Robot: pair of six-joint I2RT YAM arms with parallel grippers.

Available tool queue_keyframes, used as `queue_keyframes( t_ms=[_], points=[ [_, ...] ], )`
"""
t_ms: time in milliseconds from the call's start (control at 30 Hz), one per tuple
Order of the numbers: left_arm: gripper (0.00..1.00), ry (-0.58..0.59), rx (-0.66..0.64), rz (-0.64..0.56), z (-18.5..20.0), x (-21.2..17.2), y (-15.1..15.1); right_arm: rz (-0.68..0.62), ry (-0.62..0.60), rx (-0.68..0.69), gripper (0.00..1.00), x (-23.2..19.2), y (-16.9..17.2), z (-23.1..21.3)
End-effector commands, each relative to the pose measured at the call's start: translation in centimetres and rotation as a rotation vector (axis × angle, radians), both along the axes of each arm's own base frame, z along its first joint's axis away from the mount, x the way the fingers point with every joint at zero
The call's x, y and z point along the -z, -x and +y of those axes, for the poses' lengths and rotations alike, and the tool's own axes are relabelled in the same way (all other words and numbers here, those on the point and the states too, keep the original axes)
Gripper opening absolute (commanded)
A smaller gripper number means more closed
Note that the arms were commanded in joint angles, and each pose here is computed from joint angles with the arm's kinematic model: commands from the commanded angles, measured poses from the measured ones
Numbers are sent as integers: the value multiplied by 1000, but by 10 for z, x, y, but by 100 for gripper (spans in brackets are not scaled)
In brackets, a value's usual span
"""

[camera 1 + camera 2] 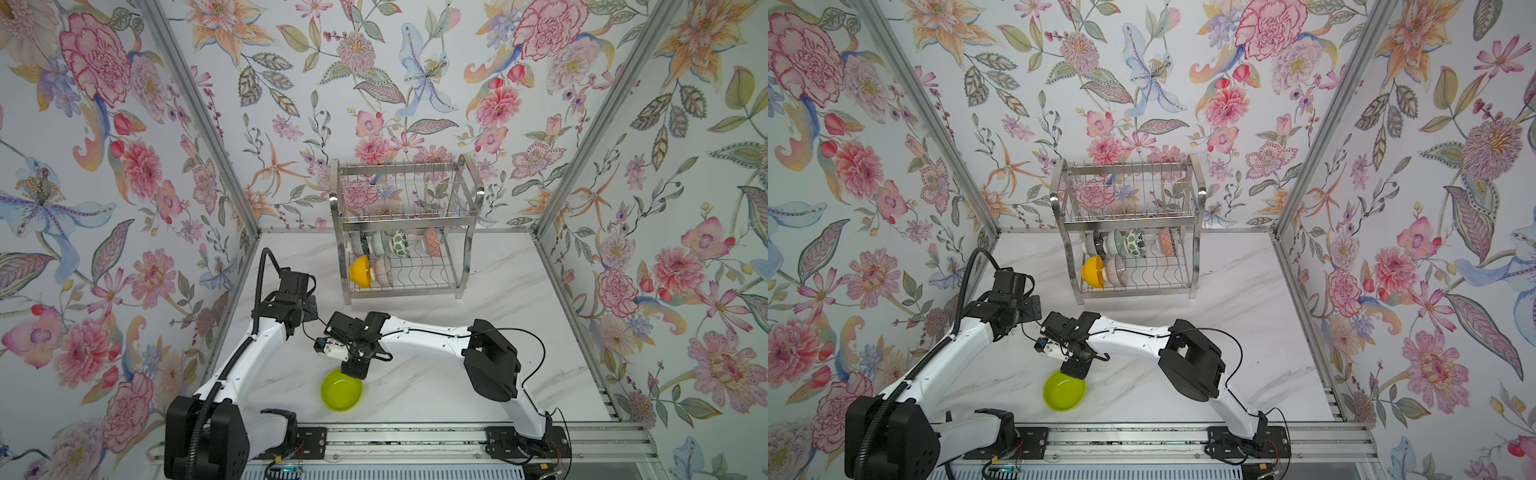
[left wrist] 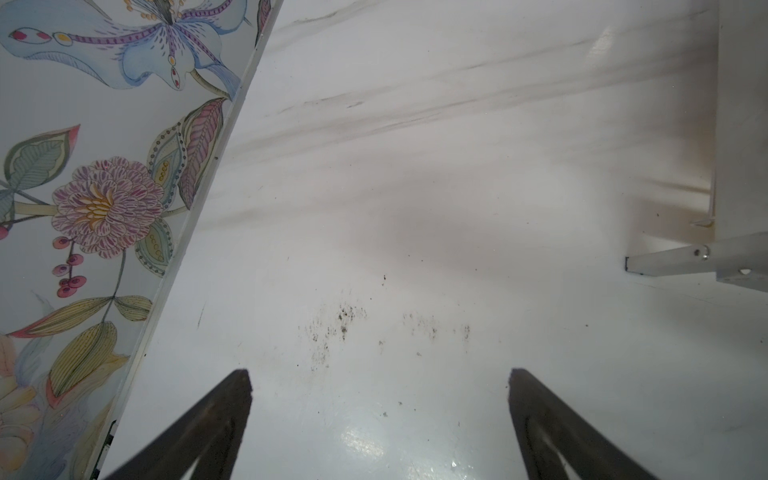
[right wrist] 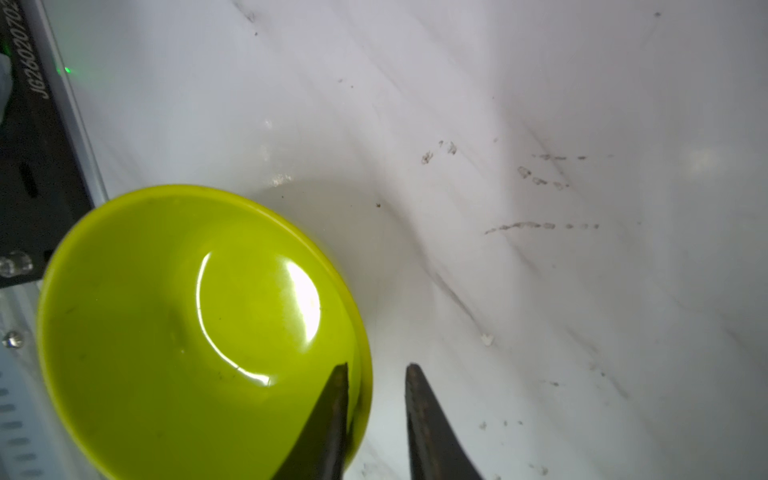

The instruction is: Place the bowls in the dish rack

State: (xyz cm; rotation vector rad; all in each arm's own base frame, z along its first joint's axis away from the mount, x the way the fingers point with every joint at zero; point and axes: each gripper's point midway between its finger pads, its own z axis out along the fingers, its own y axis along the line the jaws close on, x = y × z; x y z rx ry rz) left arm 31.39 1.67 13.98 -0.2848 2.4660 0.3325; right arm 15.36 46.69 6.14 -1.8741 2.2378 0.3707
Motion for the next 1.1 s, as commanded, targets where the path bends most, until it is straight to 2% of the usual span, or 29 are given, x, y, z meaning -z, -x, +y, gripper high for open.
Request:
queue_keyframes(
  t_ms=[0,167,533,1067],
  points=[
    [99,-1,-15,-2,3,-4,-2,28,33,5,19,7,3,-3],
    [99,3,-9,5,3,-3,-2,52,29,28,13,7,0,-5],
    [99,4,-7,10,2,-1,-2,67,-3,81,7,2,-14,-14],
    [99,24,13,17,-3,1,-3,12,-16,322,6,-6,-90,-84]
  ],
)
